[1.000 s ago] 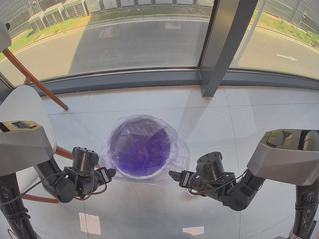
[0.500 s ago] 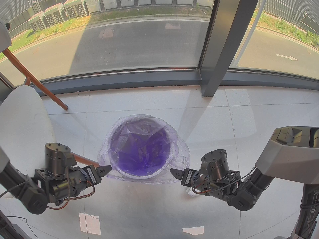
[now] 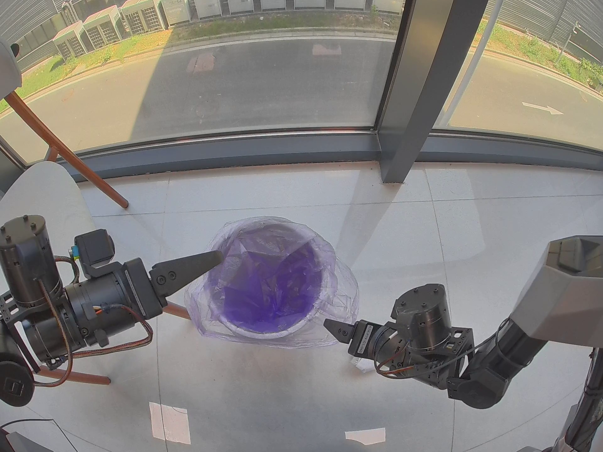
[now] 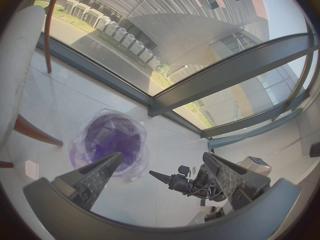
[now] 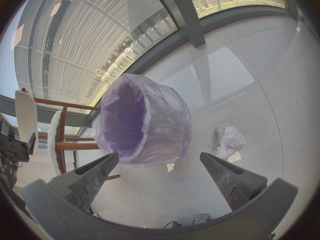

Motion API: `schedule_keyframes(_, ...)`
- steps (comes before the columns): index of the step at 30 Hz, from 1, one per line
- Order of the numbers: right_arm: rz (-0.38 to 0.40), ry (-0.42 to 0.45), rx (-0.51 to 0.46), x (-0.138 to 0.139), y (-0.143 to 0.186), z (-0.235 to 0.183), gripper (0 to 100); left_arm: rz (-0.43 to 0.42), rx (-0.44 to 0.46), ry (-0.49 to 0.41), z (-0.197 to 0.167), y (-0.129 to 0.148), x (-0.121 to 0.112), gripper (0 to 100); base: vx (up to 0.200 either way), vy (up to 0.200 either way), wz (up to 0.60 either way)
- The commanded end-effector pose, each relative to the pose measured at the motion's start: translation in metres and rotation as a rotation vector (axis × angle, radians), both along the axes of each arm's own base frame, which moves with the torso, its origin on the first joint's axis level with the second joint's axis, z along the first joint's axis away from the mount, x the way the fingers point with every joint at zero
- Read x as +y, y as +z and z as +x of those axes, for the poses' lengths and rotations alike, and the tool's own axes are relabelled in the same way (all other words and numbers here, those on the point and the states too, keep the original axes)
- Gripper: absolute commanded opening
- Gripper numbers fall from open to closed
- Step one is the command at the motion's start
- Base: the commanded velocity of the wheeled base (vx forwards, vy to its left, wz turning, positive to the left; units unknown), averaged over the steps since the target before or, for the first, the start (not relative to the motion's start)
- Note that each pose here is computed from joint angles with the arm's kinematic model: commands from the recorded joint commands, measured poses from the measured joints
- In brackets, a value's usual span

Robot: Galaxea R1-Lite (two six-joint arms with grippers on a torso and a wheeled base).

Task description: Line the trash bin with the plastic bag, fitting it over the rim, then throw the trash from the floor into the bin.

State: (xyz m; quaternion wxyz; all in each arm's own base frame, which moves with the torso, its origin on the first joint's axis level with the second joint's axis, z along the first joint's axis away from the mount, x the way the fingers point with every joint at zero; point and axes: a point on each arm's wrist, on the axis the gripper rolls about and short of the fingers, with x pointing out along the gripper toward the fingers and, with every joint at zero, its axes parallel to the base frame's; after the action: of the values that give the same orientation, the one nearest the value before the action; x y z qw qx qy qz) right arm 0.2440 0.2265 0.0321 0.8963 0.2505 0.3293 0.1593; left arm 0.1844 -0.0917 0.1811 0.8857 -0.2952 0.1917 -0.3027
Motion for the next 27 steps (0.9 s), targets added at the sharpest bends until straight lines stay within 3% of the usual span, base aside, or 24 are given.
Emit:
schedule_keyframes(1, 0.044, 0.017, -0.034, -0.003, 0.022, -0.014, 100, -0.011, -0.036, -0.011, -0.007, 0.014, 0.006, 100, 0.000, 0.000, 0.00)
schedule_keyframes(7, 0.053, 0.014, -0.040, -0.009, 0.029, -0.019, 100, 0.111, -0.089, -0.031, 0.032, 0.029, -0.011, 100, 0.000, 0.000, 0.00)
schedule_keyframes(12, 0.057, 0.015, -0.041, -0.013, 0.033, -0.024, 100, 0.103, -0.205, -0.041, 0.045, 0.059, -0.018, 100, 0.000, 0.000, 0.00)
schedule_keyframes(14, 0.056, 0.013, -0.037, -0.016, 0.033, -0.026, 100, 0.106, -0.203, -0.047, 0.051, 0.064, -0.021, 100, 0.100, 0.000, 0.00)
schedule_keyframes(19, 0.053, 0.010, -0.033, -0.018, 0.033, -0.027, 100, 0.161, -0.061, -0.121, 0.050, 0.058, -0.021, 100, 0.200, 0.000, 0.00)
schedule_keyframes(23, 0.052, 0.011, -0.030, -0.017, 0.031, -0.027, 100, 0.297, -0.012, -0.044, 0.052, 0.046, -0.019, 100, 0.150, 0.000, 0.00)
schedule_keyframes(27, 0.049, 0.013, -0.029, -0.016, 0.030, -0.026, 100, 0.526, 0.005, 0.119, 0.073, 0.024, -0.024, 100, 0.000, 0.000, 0.00)
